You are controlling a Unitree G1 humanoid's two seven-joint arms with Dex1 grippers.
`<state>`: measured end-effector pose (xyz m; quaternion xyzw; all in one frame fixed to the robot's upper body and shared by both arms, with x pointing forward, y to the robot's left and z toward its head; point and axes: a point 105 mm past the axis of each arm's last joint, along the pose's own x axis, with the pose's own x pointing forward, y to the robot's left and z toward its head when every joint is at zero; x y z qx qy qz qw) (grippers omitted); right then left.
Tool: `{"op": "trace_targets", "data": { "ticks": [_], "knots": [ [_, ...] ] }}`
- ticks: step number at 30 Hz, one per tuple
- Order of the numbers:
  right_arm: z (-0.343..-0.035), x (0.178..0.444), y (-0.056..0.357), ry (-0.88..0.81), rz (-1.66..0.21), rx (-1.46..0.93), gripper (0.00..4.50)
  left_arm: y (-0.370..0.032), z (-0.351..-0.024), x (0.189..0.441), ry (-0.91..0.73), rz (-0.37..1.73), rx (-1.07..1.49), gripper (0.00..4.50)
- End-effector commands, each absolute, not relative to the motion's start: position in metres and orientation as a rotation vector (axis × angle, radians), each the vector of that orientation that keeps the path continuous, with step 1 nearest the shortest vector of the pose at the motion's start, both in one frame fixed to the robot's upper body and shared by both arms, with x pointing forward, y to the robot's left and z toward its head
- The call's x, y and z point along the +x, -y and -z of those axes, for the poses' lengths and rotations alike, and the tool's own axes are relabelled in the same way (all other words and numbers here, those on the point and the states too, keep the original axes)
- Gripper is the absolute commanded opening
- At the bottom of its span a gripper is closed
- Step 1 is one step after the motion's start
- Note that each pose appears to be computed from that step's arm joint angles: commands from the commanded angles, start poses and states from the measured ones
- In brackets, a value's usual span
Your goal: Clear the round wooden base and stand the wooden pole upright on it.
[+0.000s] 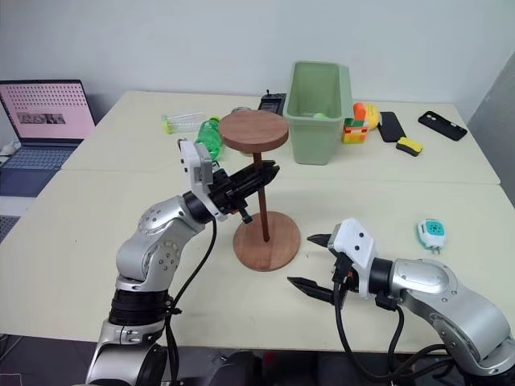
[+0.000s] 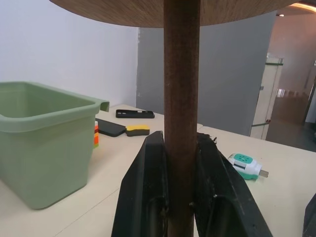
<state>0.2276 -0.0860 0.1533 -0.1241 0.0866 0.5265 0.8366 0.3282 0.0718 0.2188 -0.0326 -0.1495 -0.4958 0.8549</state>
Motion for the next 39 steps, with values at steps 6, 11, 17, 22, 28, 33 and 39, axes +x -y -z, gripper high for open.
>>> {"op": "trace_targets", "data": {
  "ticks": [6,11,17,22,28,33,39],
  "knots": [
    [-0.158,0.223,0.084,-0.158,-1.139,-0.282,4.50,-0.068,-0.218,0.327,0.347,1.039,-0.044,0.28],
    [-0.159,0.223,0.084,-0.162,-1.148,-0.285,4.50,-0.064,-0.217,0.328,0.356,1.041,-0.040,0.28],
    [-0.159,0.222,0.084,-0.164,-1.150,-0.286,4.50,-0.065,-0.215,0.327,0.356,1.030,-0.034,0.28],
    [-0.159,0.222,0.084,-0.165,-1.154,-0.290,4.50,-0.068,-0.214,0.329,0.355,1.000,-0.028,0.28],
    [-0.159,0.221,0.084,-0.166,-1.156,-0.292,4.50,-0.064,-0.214,0.330,0.366,0.998,-0.028,0.28],
    [-0.160,0.220,0.084,-0.167,-1.160,-0.292,4.50,-0.062,-0.211,0.328,0.363,1.004,-0.028,0.28],
    [-0.159,0.219,0.083,-0.166,-1.165,-0.291,4.50,-0.071,-0.199,0.325,0.341,0.987,-0.016,0.28]
  ]
}}
